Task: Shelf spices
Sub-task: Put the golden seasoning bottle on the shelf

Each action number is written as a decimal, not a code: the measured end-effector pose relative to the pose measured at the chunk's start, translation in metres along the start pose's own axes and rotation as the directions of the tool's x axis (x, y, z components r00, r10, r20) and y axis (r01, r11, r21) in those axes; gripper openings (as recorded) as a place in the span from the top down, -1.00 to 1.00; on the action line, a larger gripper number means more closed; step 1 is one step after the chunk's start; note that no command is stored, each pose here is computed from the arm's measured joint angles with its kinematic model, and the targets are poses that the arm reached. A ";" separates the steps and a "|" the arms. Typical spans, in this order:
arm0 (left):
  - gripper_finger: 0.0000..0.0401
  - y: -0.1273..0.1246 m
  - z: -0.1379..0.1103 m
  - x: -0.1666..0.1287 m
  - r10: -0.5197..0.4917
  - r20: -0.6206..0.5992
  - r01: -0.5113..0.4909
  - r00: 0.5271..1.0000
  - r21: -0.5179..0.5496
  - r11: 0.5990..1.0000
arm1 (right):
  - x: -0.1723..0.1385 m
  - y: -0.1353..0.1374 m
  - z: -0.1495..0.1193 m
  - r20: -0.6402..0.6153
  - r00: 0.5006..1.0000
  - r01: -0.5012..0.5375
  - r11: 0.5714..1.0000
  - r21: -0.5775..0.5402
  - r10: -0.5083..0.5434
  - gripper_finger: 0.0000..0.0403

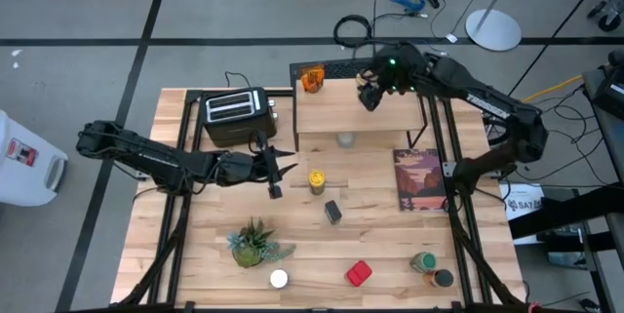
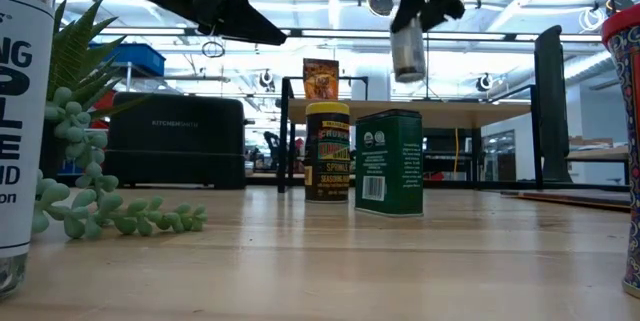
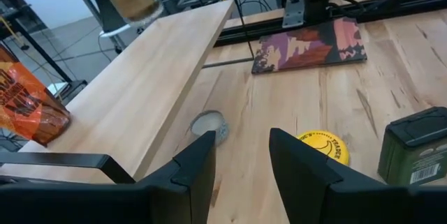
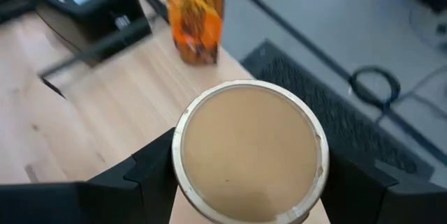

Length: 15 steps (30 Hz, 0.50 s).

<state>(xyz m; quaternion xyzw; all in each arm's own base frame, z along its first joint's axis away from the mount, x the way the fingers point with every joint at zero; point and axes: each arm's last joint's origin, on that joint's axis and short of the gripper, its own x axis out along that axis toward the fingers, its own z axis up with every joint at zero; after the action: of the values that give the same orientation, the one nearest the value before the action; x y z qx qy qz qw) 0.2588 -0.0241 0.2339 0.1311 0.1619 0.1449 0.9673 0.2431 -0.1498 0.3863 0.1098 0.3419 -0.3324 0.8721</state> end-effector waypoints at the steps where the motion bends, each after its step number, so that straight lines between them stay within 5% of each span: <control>1: 0.28 0.000 0.000 0.000 0.000 0.001 0.000 1.000 0.000 1.000 | 0.005 -0.002 0.000 -0.020 1.000 0.006 1.000 0.004 -0.006 -0.29; 8: 0.28 0.000 0.001 0.000 -0.001 0.005 0.001 1.000 -0.013 1.000 | 0.043 -0.016 -0.002 -0.122 0.992 -0.013 0.997 0.077 0.023 -0.29; 15: 0.28 0.000 0.000 0.000 -0.007 0.005 0.007 1.000 -0.012 1.000 | 0.051 -0.019 0.003 -0.085 0.996 -0.029 0.994 0.102 0.038 -0.29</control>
<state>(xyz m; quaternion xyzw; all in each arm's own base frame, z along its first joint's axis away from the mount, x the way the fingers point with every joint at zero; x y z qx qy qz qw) 0.2589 -0.0245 0.2343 0.1249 0.1590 0.1422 0.9690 0.2598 -0.1908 0.3549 0.1738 0.3605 -0.3295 0.8551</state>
